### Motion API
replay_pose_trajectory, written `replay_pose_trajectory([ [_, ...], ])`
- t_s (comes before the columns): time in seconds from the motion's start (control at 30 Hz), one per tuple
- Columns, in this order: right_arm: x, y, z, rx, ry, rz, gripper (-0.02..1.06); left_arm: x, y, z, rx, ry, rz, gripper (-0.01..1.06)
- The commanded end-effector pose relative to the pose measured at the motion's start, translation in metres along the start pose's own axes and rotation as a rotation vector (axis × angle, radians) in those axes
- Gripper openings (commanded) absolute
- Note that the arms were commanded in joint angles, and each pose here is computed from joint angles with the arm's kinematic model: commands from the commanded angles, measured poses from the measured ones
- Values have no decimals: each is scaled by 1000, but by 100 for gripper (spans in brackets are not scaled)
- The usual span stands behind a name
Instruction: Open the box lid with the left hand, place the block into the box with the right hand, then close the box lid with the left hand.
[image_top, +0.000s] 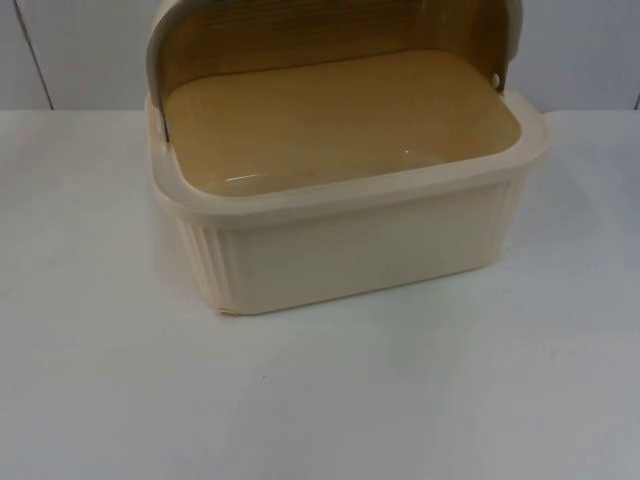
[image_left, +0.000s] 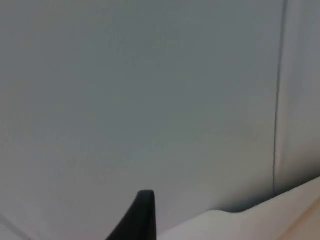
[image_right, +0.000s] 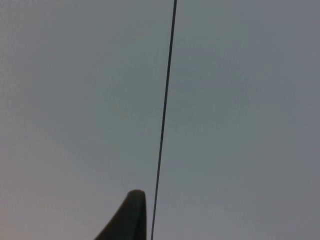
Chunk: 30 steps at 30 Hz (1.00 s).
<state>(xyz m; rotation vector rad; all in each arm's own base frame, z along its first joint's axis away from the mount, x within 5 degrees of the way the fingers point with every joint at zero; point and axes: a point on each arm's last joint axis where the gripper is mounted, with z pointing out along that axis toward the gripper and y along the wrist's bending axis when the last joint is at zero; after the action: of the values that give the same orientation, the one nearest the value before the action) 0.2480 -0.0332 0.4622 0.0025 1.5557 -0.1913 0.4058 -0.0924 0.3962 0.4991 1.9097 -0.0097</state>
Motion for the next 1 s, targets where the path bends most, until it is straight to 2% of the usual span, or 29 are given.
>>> replay_pose_trajectory([
  [0.0,-4,-2,-1,10,-24,-7,105,-7,-11,12,13,-34,122,103],
  [0.17,-4,-2,-1,13,-23,-31,105,-11,-41,36,33,-106,527,103],
  [0.2,-4,-2,-1,13,-23,-31,105,-11,-41,36,33,-106,527,103],
  [0.33,-3,-2,-1,15,-22,-40,105,-3,-58,50,56,-106,828,103],
  [0.43,-3,-2,-1,15,-22,-40,105,0,-64,56,73,-98,880,103],
  [0.53,-3,-2,-1,15,-22,-40,105,4,-69,59,97,-85,881,100],
  [0.57,-3,-2,-1,15,-22,-44,105,5,-72,60,108,-80,881,94],
  [0.63,-3,-3,-1,17,-22,-56,105,7,-73,62,114,-76,882,72],
  [0.7,-3,-3,-1,17,-22,-56,105,6,-74,63,111,-88,862,38],
  [0.73,-3,-3,-1,17,-22,-56,105,6,-74,63,111,-88,862,38],
  [0.8,-3,-3,-1,17,-22,-58,105,4,-75,62,126,-114,776,0],
  [0.87,-3,-3,-1,17,-22,-58,105,3,-77,62,144,-125,712,0],
  [0.97,-3,-3,-1,17,-22,-58,105,4,-79,63,157,-130,670,0],
])
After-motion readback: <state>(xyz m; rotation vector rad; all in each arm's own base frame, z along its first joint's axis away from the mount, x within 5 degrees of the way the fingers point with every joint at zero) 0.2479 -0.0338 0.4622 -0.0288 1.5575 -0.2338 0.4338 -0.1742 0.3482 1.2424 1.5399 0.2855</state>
